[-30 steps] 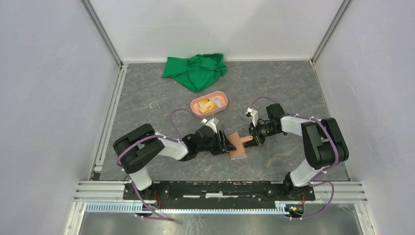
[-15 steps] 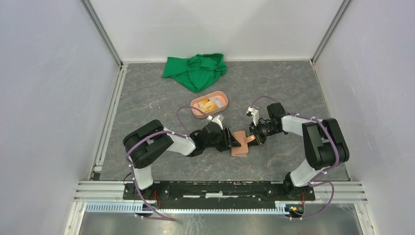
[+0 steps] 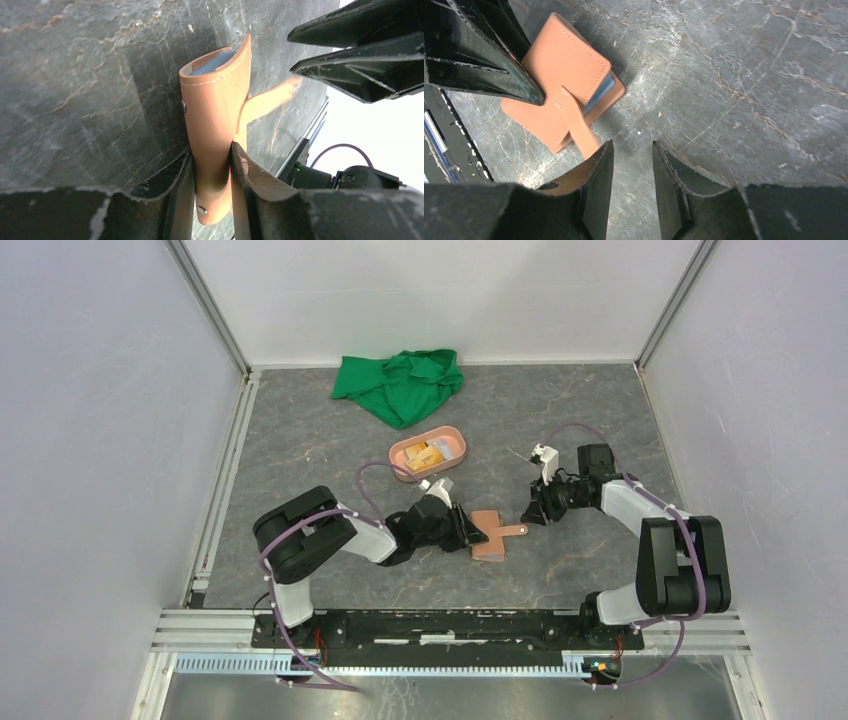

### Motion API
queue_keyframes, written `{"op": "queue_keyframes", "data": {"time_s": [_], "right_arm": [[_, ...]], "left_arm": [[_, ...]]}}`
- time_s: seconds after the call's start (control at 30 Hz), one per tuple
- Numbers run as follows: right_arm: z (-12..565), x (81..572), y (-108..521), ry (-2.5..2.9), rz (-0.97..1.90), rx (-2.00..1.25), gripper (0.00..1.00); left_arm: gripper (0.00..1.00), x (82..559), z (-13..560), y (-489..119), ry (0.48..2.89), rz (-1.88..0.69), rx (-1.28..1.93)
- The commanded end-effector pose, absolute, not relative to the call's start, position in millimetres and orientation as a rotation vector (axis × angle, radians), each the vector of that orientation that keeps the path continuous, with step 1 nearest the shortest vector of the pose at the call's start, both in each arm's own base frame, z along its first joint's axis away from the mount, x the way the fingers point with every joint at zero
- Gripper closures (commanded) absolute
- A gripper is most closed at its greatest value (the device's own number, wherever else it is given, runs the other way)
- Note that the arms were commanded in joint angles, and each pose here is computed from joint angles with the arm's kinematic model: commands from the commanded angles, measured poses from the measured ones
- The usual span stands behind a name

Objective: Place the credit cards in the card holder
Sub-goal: Close the card holder at the center of the board.

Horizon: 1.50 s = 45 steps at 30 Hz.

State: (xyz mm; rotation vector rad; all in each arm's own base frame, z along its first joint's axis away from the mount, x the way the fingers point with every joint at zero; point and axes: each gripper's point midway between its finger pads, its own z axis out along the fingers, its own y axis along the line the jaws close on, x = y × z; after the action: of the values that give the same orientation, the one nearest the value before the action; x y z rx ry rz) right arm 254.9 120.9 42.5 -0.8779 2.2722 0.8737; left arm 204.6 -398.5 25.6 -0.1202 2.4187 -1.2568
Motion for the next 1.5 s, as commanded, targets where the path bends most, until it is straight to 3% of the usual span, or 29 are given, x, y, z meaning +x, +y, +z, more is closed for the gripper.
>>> {"op": "queue_keyframes", "data": {"time_s": [0.0, 0.17, 0.4, 0.77, 1.2, 1.33, 1.47], "right_arm": [[55.9, 259.7, 118.4, 2.198, 0.870, -0.875, 0.58], [73.5, 251.5, 129.8, 2.092, 1.033, -0.849, 0.50], [99.3, 228.4, 159.7, 1.906, 1.426, -0.759, 0.02], [102.9, 225.8, 166.7, 1.876, 1.499, -0.772, 0.02], [95.6, 196.5, 193.6, 1.841, 1.597, -0.998, 0.02], [97.3, 187.0, 198.7, 1.827, 1.634, -1.066, 0.13], [100.0, 186.2, 200.4, 1.812, 1.633, -1.089, 0.38]], "left_arm": [[0.85, 194.1, -1.9, -367.7, 2.477, -1.097, -0.078], [0.87, 205.9, 45.2, -368.5, 2.336, -1.102, 0.031], [0.88, 206.2, 94.6, -371.5, 2.110, -1.205, 0.187], [0.88, 169.5, 120.7, -393.5, 1.964, -1.392, 0.595], [0.87, 155.3, 134.9, -400.2, 1.856, -1.461, 0.759], [0.86, 156.8, 137.5, -399.9, 1.839, -1.446, 0.766], [0.85, 161.5, 138.6, -398.6, 1.840, -1.417, 0.749]]}}
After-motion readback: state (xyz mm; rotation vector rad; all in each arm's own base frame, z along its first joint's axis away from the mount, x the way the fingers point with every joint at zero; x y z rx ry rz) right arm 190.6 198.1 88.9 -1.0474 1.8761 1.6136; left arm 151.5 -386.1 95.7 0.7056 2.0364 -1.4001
